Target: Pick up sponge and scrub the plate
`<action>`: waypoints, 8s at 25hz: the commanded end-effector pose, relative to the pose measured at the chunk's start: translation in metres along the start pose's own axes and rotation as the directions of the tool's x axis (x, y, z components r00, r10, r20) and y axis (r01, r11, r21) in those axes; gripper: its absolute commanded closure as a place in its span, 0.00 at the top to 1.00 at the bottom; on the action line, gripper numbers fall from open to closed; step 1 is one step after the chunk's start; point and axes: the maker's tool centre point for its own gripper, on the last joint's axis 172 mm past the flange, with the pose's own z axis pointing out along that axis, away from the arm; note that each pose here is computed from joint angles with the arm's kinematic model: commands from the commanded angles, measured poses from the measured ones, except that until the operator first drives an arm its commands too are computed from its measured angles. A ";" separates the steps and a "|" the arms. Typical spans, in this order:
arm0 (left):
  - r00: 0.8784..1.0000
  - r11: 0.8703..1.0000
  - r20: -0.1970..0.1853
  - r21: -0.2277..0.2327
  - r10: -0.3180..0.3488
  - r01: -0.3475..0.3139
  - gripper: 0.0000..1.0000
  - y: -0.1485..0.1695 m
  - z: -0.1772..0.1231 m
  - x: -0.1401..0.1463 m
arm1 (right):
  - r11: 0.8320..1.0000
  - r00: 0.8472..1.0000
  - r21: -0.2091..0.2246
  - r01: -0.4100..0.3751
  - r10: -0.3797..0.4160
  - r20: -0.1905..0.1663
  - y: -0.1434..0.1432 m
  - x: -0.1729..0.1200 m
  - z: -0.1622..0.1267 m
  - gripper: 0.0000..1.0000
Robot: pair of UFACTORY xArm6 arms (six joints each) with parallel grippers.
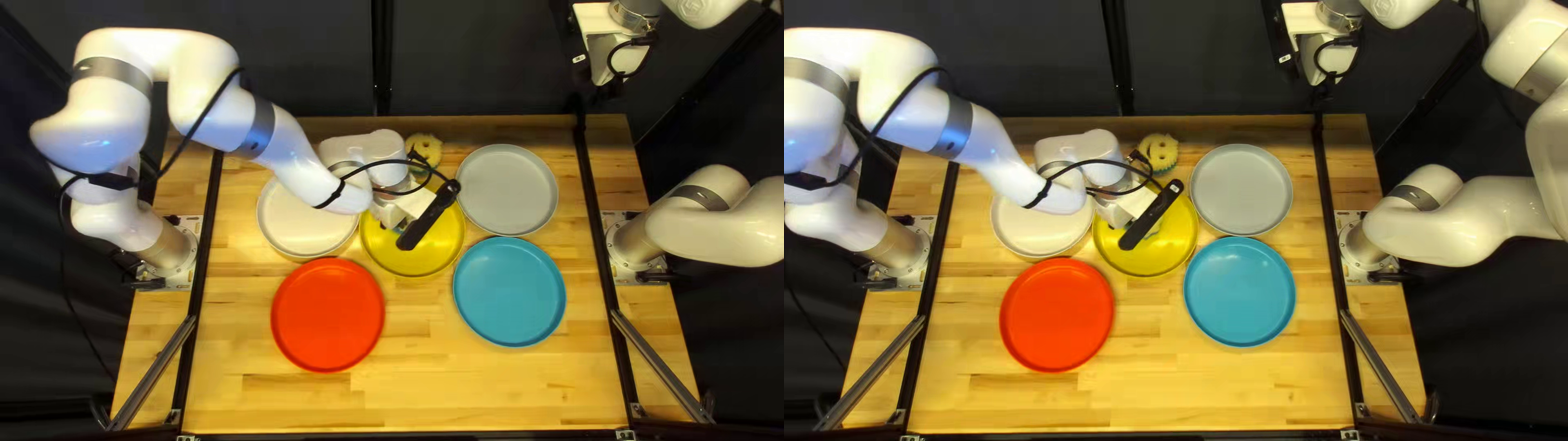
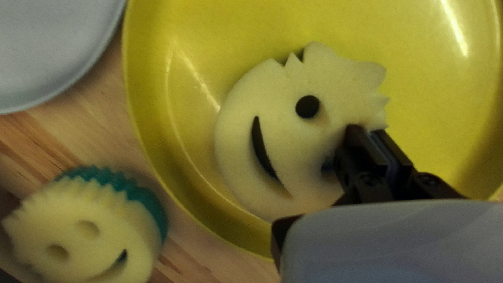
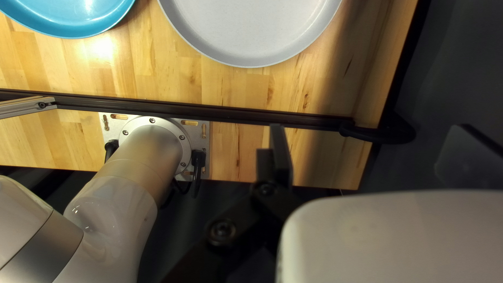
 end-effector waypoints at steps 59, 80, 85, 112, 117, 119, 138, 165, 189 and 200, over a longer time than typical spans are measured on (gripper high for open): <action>0.999 1.000 -0.034 -0.008 -0.023 0.023 0.00 -0.004 0.014 -0.025 | 1.000 1.000 0.000 0.000 0.000 0.000 0.000 0.000 0.000 1.00; 1.000 1.000 -0.028 0.004 0.004 -0.004 0.00 0.066 0.004 -0.007 | 1.000 1.000 0.000 0.000 0.000 0.000 0.000 0.000 0.000 1.00; 1.000 1.000 -0.020 -0.008 -0.013 0.013 0.00 0.033 -0.001 -0.032 | 1.000 1.000 0.000 0.000 0.000 0.000 0.000 0.000 0.000 1.00; 0.999 1.000 -0.025 0.019 0.022 -0.021 0.00 0.089 -0.004 0.006 | 1.000 1.000 0.000 0.000 0.000 0.000 0.000 0.000 0.000 1.00; 1.000 1.000 -0.020 0.007 -0.001 0.001 0.00 0.073 -0.002 -0.023 | 1.000 1.000 0.000 0.000 0.000 0.000 0.000 0.000 0.000 1.00; 1.000 1.000 -0.015 -0.001 -0.012 0.012 0.00 0.061 -0.002 -0.038 | 1.000 1.000 0.000 0.000 0.000 0.000 0.000 0.000 0.000 1.00; 1.000 1.000 -0.019 -0.021 -0.014 0.014 0.00 0.096 -0.006 -0.025 | 1.000 1.000 0.000 0.000 0.000 0.000 0.000 0.000 0.000 1.00; 0.990 0.991 0.050 0.024 -0.130 0.129 0.00 0.114 -0.078 -0.120 | 1.000 1.000 0.000 0.000 0.000 0.000 0.000 0.000 0.000 1.00; 0.974 0.980 0.117 -0.018 -0.193 0.197 0.00 0.189 -0.061 -0.165 | 1.000 1.000 0.000 0.000 0.000 0.000 0.000 0.000 0.000 1.00; 0.979 0.983 0.104 -0.033 -0.175 0.179 0.00 0.199 -0.048 -0.176 | 1.000 1.000 0.000 0.000 0.000 0.000 0.000 0.000 0.000 1.00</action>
